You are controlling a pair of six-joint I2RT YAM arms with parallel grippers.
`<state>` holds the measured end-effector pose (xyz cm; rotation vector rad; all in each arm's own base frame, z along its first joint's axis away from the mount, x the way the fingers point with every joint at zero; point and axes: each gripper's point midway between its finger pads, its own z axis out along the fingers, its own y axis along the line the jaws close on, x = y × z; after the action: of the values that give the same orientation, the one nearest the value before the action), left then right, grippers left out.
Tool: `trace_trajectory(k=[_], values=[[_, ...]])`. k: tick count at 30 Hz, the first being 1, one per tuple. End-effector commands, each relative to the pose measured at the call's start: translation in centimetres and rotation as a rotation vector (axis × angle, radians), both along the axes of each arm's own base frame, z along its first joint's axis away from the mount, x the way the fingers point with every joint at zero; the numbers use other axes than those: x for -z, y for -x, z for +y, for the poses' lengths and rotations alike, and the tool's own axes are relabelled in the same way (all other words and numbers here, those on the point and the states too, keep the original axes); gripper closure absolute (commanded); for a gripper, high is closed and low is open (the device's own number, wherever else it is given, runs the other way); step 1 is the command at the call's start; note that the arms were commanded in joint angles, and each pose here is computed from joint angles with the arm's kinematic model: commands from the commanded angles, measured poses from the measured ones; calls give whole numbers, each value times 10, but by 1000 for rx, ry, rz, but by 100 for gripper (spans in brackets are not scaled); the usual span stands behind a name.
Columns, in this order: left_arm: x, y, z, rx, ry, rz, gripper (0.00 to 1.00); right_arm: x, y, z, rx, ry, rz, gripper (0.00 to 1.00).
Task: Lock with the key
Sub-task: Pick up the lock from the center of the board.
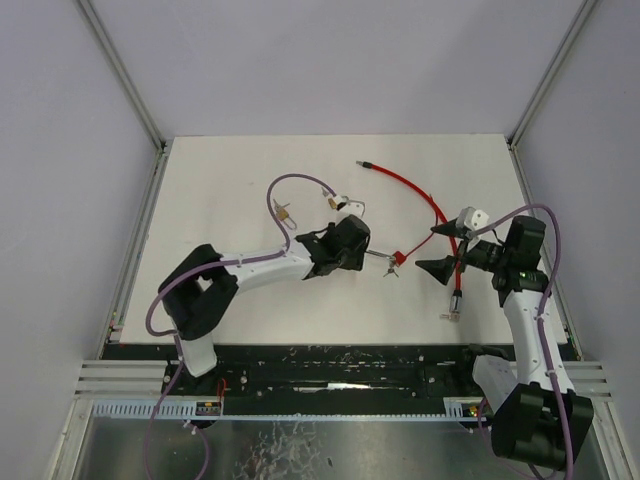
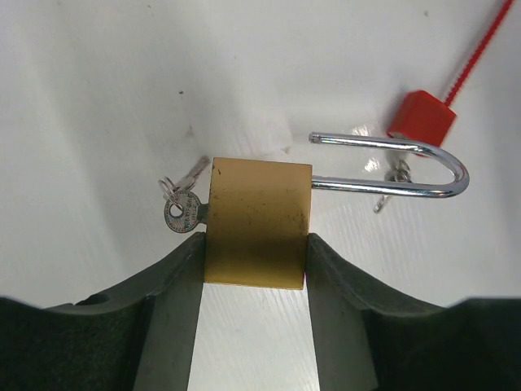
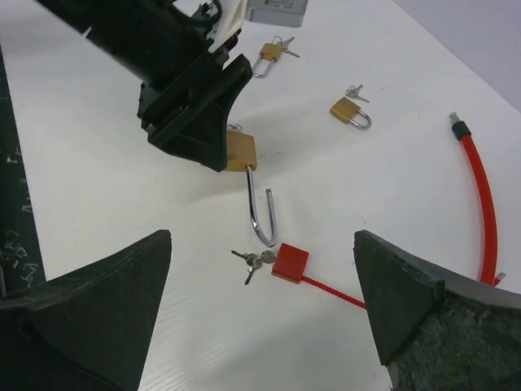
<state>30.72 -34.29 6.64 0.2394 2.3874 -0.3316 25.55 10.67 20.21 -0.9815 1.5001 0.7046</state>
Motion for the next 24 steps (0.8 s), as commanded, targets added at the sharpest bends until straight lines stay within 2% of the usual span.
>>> trace_trajectory(k=[1,10,20,24], values=[[-41,2,-26,111,172,-80,100,0,19,15,-133,51,-161,1],[-57,24,-40,272,289,-106,100,57,17,21,-184,331,-205,1],[-62,30,-46,319,324,-125,100,81,15,31,-220,407,-159,12],[-63,31,-47,322,332,-128,100,91,13,33,-225,445,-136,21]])
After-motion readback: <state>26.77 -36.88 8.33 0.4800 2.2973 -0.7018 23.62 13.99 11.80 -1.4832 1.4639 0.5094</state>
